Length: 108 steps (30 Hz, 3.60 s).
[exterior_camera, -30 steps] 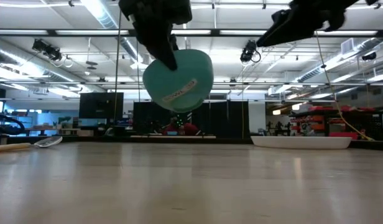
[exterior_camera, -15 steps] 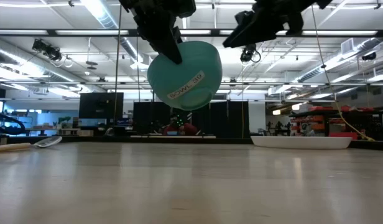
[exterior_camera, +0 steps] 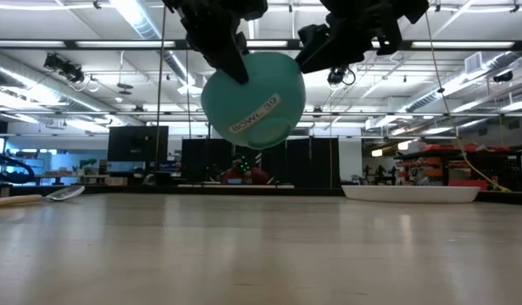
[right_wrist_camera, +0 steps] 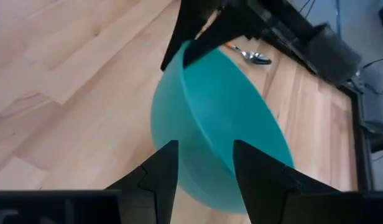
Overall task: Set table place
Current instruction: Put the green bowl on the blue plate
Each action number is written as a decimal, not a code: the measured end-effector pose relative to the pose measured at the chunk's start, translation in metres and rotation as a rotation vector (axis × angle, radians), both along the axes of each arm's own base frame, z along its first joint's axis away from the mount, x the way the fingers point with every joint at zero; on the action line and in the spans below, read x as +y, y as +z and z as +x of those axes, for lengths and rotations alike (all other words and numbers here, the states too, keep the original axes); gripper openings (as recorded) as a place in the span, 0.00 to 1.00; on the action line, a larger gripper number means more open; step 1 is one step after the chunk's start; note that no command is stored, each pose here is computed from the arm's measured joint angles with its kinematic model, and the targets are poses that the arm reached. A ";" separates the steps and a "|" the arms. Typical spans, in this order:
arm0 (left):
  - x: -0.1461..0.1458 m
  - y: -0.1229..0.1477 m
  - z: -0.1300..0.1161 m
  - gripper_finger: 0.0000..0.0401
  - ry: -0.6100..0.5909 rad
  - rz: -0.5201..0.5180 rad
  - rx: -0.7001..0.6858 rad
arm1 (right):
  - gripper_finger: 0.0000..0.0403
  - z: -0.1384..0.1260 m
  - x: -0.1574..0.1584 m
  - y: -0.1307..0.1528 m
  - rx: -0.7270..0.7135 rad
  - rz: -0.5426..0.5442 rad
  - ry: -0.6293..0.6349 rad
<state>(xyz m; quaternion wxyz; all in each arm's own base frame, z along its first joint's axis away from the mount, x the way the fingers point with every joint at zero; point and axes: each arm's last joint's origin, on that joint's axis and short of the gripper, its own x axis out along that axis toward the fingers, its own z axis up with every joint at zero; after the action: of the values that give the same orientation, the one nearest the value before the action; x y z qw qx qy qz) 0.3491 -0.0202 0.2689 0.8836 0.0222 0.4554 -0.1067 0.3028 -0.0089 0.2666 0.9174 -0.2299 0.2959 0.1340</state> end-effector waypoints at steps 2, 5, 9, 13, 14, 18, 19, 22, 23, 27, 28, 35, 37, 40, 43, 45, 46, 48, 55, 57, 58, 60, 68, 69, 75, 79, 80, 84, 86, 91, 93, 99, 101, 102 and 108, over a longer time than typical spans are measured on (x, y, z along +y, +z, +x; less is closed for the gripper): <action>-0.001 0.000 0.000 0.03 -0.004 -0.001 -0.001 | 0.40 0.001 -0.002 -0.002 0.007 0.011 0.006; -0.004 0.000 0.000 0.03 -0.029 0.007 0.000 | 0.40 0.002 -0.004 -0.004 0.012 0.031 0.023; -0.004 0.000 0.000 0.03 -0.055 0.019 -0.007 | 0.40 0.001 -0.005 -0.004 0.018 0.053 0.079; -0.004 0.000 0.000 0.03 -0.081 0.032 -0.011 | 0.40 -0.001 -0.004 -0.004 0.031 0.057 0.106; -0.004 0.000 0.000 0.03 -0.091 0.036 -0.013 | 0.40 -0.002 -0.004 -0.004 0.039 0.058 0.107; -0.004 0.000 0.000 0.03 -0.129 0.051 -0.021 | 0.40 -0.004 -0.004 -0.006 0.061 0.063 0.108; -0.003 0.000 0.000 0.03 -0.138 0.056 -0.022 | 0.40 -0.005 -0.004 -0.006 0.067 0.064 0.109; -0.003 0.000 0.000 0.03 -0.167 0.077 -0.027 | 0.40 -0.005 -0.004 -0.006 0.077 0.067 0.111; -0.002 0.000 0.000 0.03 -0.182 0.088 -0.031 | 0.40 -0.006 -0.004 -0.006 0.081 0.069 0.111; 0.002 0.000 0.000 0.03 -0.219 0.120 -0.040 | 0.39 -0.007 -0.004 -0.007 0.092 0.073 0.113; 0.003 0.000 0.000 0.03 -0.227 0.128 -0.043 | 0.38 -0.007 -0.004 -0.007 0.094 0.073 0.112; 0.016 0.005 0.002 0.03 -0.272 0.185 -0.066 | 0.34 -0.007 -0.004 -0.008 0.100 0.073 0.111; 0.018 0.013 0.002 0.03 -0.295 0.201 -0.067 | 0.33 -0.007 -0.004 -0.007 0.097 0.074 0.114; 0.023 0.026 0.002 0.03 -0.341 0.205 -0.089 | 0.33 -0.007 -0.003 -0.007 0.094 0.079 0.121; 0.029 0.036 0.002 0.03 -0.349 0.204 -0.095 | 0.33 -0.007 -0.003 -0.006 0.089 0.076 0.120; 0.033 0.038 0.001 0.03 -0.341 0.202 -0.095 | 0.33 -0.007 -0.004 -0.006 0.088 0.072 0.116; 0.036 0.038 0.001 0.03 -0.336 0.201 -0.094 | 0.32 -0.007 -0.004 -0.006 0.088 0.070 0.114; 0.040 0.038 0.000 0.03 -0.331 0.201 -0.088 | 0.30 -0.007 -0.004 -0.007 0.088 0.065 0.111; 0.042 0.027 0.007 0.03 -0.354 0.216 -0.065 | 0.05 -0.007 -0.004 -0.008 0.114 0.075 0.137; 0.042 0.026 0.008 0.03 -0.363 0.222 -0.066 | 0.03 -0.007 -0.004 -0.007 0.112 0.067 0.148; 0.042 0.026 0.009 0.03 -0.363 0.223 -0.068 | 0.04 -0.007 -0.004 -0.006 0.118 0.063 0.152; 0.043 0.025 0.010 0.03 -0.359 0.224 -0.070 | 0.04 -0.008 -0.004 -0.004 0.127 0.058 0.149; 0.043 0.027 0.011 0.11 -0.348 0.237 -0.088 | 0.02 -0.008 -0.004 -0.003 0.139 0.059 0.145; 0.043 0.028 0.012 0.14 -0.348 0.244 -0.094 | 0.02 -0.008 -0.004 -0.003 0.142 0.062 0.142; 0.043 0.035 0.019 0.31 -0.283 0.243 -0.186 | 0.01 -0.008 -0.005 -0.002 0.139 0.057 0.114; 0.044 0.040 0.023 0.40 -0.264 0.273 -0.237 | 0.01 -0.007 -0.006 0.000 0.125 0.060 0.103; 0.044 0.040 0.024 0.42 -0.265 0.276 -0.246 | 0.01 -0.007 -0.006 0.000 0.130 0.062 0.103; 0.044 0.052 0.026 0.47 -0.260 0.294 -0.298 | 0.01 -0.008 -0.006 -0.001 0.145 0.065 0.080; 0.044 0.062 0.026 0.48 -0.249 0.293 -0.309 | 0.01 -0.009 -0.008 -0.001 0.156 0.054 0.049; 0.040 0.091 0.020 0.48 -0.205 0.245 -0.289 | 0.01 -0.014 -0.014 0.001 0.178 -0.027 -0.121; 0.038 0.099 0.015 0.47 -0.192 0.221 -0.256 | 0.01 -0.018 -0.015 0.004 0.182 -0.048 -0.175; 0.034 0.110 0.006 0.40 -0.140 0.192 -0.173 | 0.01 -0.037 -0.019 0.017 0.196 -0.046 -0.424; 0.032 0.108 0.005 0.36 -0.111 0.238 -0.147 | 0.01 -0.046 -0.021 0.021 0.201 -0.042 -0.531; 0.030 0.108 0.005 0.33 -0.095 0.265 -0.134 | 0.01 -0.051 -0.023 0.023 0.204 -0.035 -0.587; 0.022 0.107 0.003 0.14 -0.061 0.295 -0.107 | 0.01 -0.077 -0.049 0.024 0.255 0.075 -0.948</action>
<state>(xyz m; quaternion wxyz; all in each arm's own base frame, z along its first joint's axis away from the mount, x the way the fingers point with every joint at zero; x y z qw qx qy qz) 0.3523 0.0022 0.3755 0.8901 0.1713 0.4174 -0.0641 0.2262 -0.0581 0.2903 0.8415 -0.0184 0.4729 -0.2607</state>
